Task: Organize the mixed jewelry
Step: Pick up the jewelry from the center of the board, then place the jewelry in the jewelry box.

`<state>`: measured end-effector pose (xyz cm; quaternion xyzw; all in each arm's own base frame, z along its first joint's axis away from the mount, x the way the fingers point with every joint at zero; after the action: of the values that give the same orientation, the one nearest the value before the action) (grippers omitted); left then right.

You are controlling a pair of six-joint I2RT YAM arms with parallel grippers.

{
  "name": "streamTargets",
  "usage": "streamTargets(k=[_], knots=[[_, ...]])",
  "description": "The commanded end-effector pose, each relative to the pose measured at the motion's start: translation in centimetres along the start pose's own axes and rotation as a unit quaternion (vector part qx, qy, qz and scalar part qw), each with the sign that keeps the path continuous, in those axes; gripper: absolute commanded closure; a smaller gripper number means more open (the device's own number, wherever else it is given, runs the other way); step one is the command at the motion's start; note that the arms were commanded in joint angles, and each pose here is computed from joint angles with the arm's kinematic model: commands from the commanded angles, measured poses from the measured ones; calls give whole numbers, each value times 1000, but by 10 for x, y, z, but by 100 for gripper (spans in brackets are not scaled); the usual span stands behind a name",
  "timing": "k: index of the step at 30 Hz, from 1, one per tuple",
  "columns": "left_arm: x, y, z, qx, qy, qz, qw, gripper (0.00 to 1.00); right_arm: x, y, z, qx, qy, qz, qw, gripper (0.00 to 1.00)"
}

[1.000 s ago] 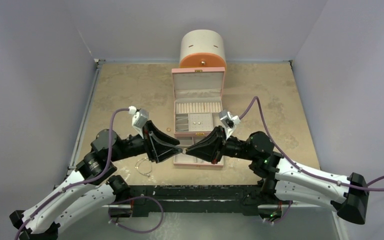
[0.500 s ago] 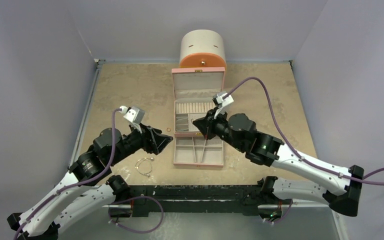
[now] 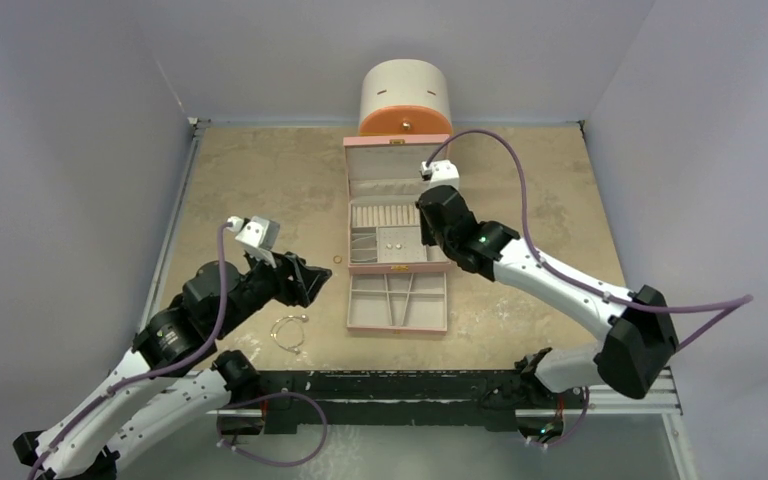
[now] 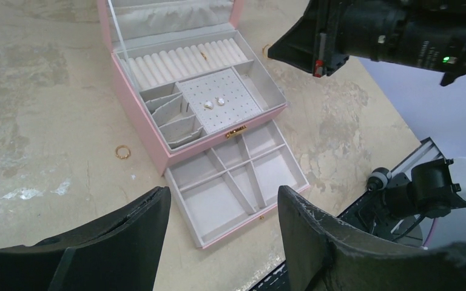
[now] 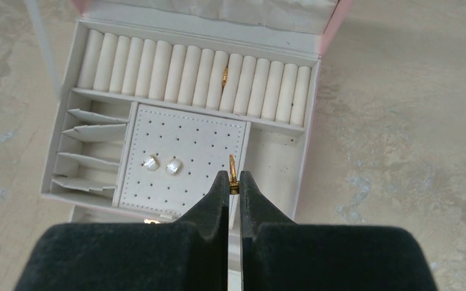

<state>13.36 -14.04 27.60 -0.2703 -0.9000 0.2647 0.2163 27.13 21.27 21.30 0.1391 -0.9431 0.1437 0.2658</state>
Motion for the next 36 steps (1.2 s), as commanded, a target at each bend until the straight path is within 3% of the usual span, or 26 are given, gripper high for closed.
streamTargets(k=[1, 17, 36], knots=[[6, -1, -13, -8, -37, 2, 999, 35, -13, 4, -24, -34, -13, -9, 999, 100], [12, 0, -14, -5, -51, 5, 999, 35, -87, 21, -24, -67, 51, -19, 996, 100], [15, 0, -15, -3, -57, 10, 998, 35, -114, 21, -16, -105, 61, -3, 993, 100]])
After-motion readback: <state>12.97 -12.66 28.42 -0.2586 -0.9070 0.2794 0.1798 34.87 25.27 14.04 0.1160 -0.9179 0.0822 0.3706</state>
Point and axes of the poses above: each gripper's point midway between its finger pads, its own x axis back along the fingers, its own y axis along the line the jaws close on, z = x × y, the point moved 5 cm from there along x, back along the fingers, and after that the axes turned 15 degrees about x, right-handed, at the moved point
